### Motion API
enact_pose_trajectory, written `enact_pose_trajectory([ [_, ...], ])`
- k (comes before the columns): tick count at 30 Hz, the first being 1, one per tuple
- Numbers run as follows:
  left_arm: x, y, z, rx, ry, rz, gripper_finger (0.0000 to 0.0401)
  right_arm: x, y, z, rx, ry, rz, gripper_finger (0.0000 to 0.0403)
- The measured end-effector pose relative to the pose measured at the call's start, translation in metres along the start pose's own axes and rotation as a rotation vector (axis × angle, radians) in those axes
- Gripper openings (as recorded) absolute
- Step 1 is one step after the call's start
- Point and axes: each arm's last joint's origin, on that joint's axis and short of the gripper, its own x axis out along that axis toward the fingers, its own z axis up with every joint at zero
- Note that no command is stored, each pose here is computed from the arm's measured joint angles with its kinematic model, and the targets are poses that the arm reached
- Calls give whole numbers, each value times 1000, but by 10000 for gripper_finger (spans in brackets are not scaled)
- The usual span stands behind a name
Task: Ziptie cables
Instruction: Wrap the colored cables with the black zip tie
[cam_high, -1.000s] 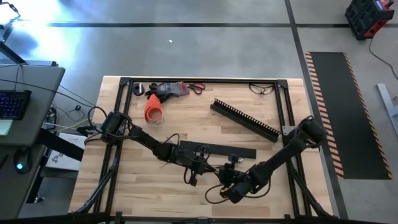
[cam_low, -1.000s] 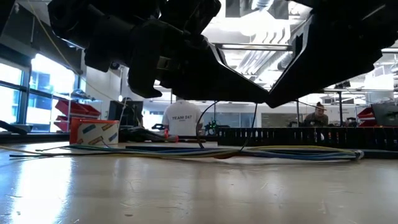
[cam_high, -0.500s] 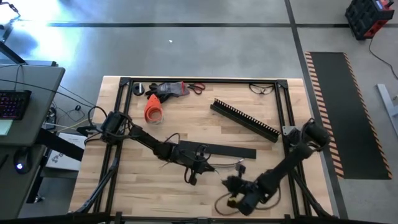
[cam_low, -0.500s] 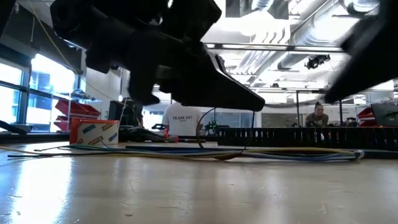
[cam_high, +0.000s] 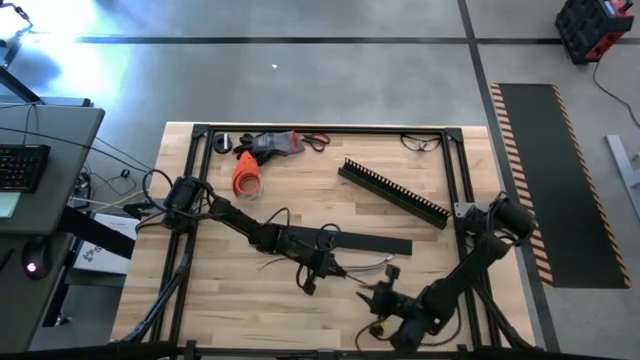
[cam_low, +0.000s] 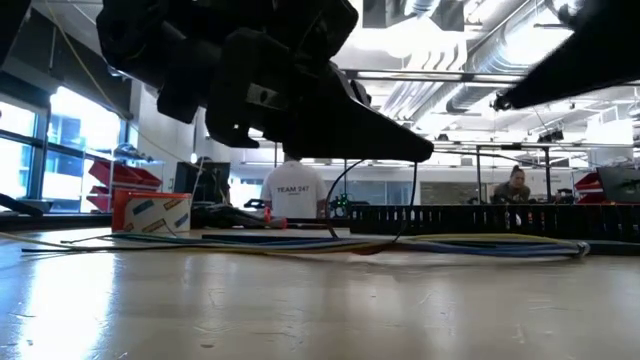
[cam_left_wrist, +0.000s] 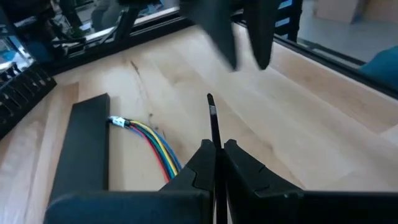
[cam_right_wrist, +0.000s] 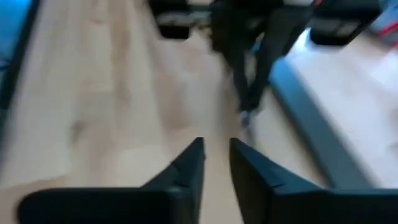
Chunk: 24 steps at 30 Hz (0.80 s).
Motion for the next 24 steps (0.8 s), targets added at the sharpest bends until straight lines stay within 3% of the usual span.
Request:
enact_pose_trajectory([
  [5, 0, 0, 0, -14, -2, -13, 0, 23, -9, 2, -73, -7, -90, 138],
  [10, 0, 0, 0, -14, -3, -16, 0, 47, -8, -4, -126, 49, -71, 155],
  [17, 0, 0, 0, -14, -1, -17, 0, 52, -7, -7, -93, -6, -132, 105],
  [24, 0, -1, 0, -14, 0, -22, 0, 48, -4, -8, -94, -19, -120, 21],
])
